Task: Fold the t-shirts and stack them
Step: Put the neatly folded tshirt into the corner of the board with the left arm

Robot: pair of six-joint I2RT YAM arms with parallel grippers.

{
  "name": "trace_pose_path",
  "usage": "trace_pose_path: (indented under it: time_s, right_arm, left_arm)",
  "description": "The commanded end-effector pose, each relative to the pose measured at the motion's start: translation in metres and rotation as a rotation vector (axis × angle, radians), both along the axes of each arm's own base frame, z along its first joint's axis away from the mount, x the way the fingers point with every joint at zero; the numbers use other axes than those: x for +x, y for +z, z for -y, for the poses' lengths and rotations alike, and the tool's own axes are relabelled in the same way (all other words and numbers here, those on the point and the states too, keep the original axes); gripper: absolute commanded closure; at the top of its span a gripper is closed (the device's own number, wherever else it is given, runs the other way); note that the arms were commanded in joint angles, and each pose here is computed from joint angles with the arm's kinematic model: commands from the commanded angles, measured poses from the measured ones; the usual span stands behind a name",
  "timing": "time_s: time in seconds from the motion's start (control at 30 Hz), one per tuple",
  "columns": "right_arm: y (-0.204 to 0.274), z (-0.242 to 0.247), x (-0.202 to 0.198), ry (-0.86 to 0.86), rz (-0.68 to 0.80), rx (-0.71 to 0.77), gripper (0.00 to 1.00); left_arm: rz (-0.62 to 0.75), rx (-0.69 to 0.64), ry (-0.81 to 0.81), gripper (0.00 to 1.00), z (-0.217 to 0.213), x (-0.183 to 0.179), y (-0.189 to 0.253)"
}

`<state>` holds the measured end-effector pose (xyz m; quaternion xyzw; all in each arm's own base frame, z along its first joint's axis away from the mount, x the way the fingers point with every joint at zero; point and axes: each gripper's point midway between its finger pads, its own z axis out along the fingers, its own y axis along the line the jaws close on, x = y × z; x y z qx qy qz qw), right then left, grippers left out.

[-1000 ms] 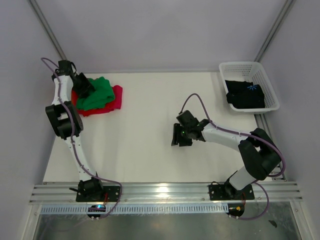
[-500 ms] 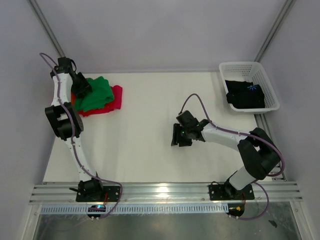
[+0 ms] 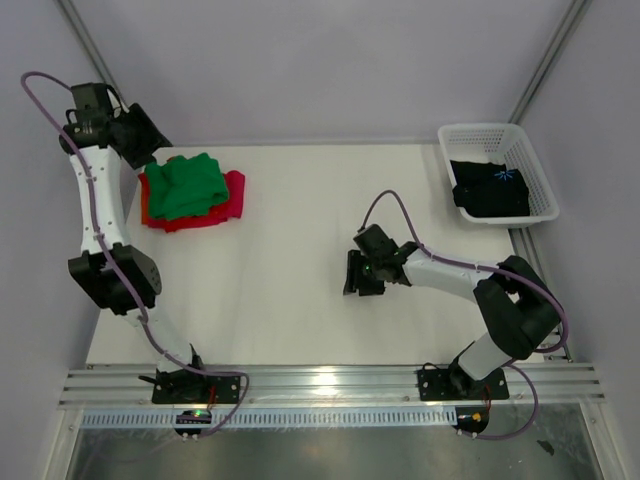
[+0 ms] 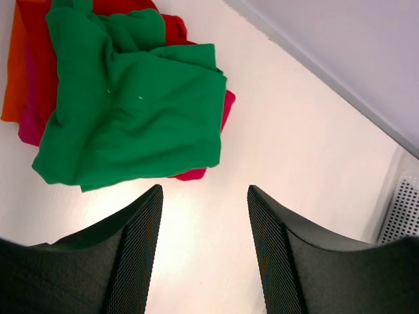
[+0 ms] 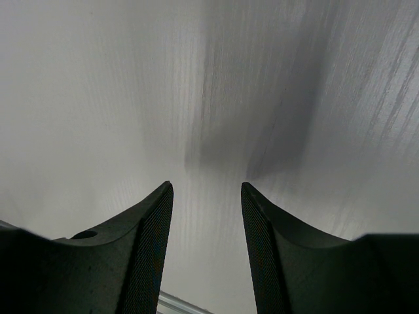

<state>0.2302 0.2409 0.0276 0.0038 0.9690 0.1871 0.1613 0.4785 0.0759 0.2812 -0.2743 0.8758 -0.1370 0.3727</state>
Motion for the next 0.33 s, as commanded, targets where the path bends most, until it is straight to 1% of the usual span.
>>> trace_pose_path:
  time_s: [0.0, 0.2, 0.3]
  right_arm:
    - [0.009, -0.009, 0.011, 0.007, 0.05, 0.038, 0.5]
    - [0.01, -0.014, 0.012, 0.019, 0.054, 0.059, 0.5]
    - [0.011, -0.017, 0.014, 0.027, 0.056, 0.064, 0.5]
  left_arm:
    - [0.063, -0.027, -0.023, 0.43, 0.011, -0.008, 0.021]
    - [0.037, -0.014, -0.038, 0.44, 0.013, -0.022, 0.023]
    - [0.054, 0.002, -0.031, 0.45, 0.013, -0.027, 0.028]
